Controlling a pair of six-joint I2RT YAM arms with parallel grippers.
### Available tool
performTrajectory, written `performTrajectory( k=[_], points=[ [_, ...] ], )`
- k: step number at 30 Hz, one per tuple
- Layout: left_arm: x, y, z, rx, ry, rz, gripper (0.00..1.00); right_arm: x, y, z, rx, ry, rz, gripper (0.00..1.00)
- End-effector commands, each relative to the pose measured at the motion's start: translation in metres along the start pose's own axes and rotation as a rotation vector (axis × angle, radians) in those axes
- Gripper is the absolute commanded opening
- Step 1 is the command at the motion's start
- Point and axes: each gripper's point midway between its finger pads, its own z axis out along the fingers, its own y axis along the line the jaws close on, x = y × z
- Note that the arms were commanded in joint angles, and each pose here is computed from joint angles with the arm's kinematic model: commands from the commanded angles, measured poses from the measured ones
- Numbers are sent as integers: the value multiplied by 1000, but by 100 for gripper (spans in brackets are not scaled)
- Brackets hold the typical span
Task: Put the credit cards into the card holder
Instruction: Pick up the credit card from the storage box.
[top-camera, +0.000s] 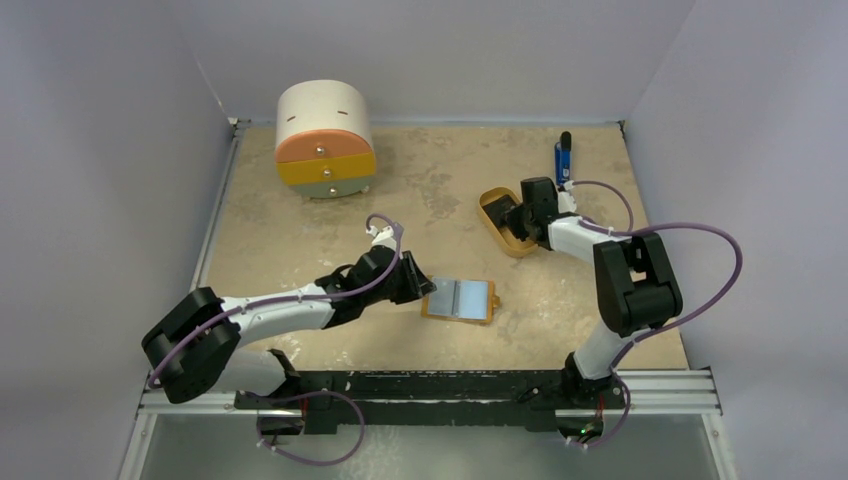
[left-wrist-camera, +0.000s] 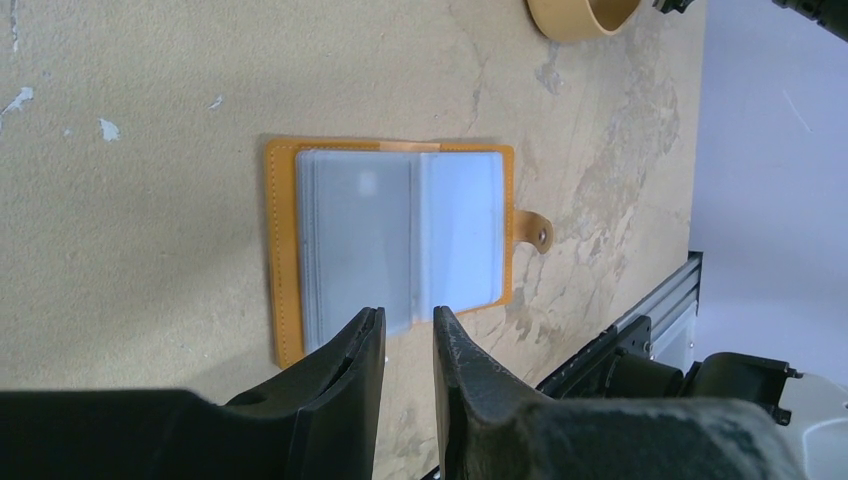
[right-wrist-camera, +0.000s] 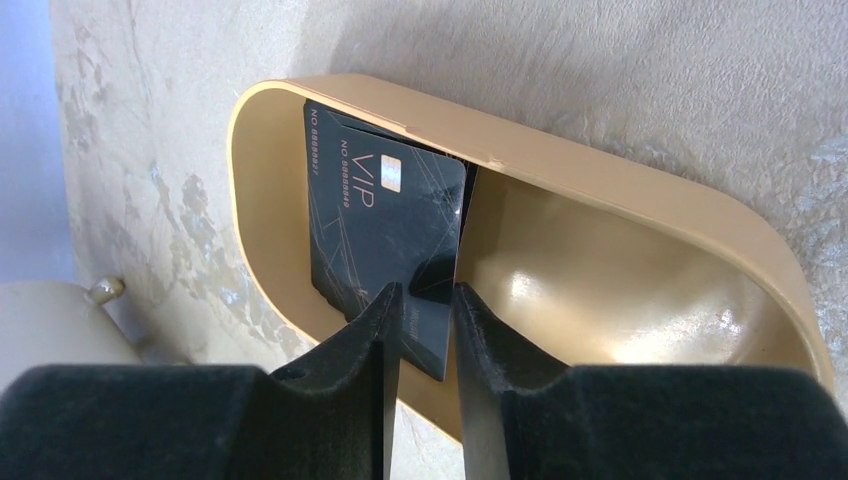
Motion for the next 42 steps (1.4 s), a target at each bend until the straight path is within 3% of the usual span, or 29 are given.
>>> performTrajectory(
  k=[1,7,33,42],
  points=[
    [-5,-7,-2,34,-20,-10,24,-9,5,-3,-8,-25,-9,27],
    [-5,-8,-2,36,-19,-9,24,-10,2,-6,-9,-33,-11,18],
    [-4,-10,0,46,-14,-17,24,-25,30,-28,-128,-77,-20,0],
    [-6,-11,-2,46,-24,-14,24,-44,57,-50,-215,-139,-10,0]
  ],
)
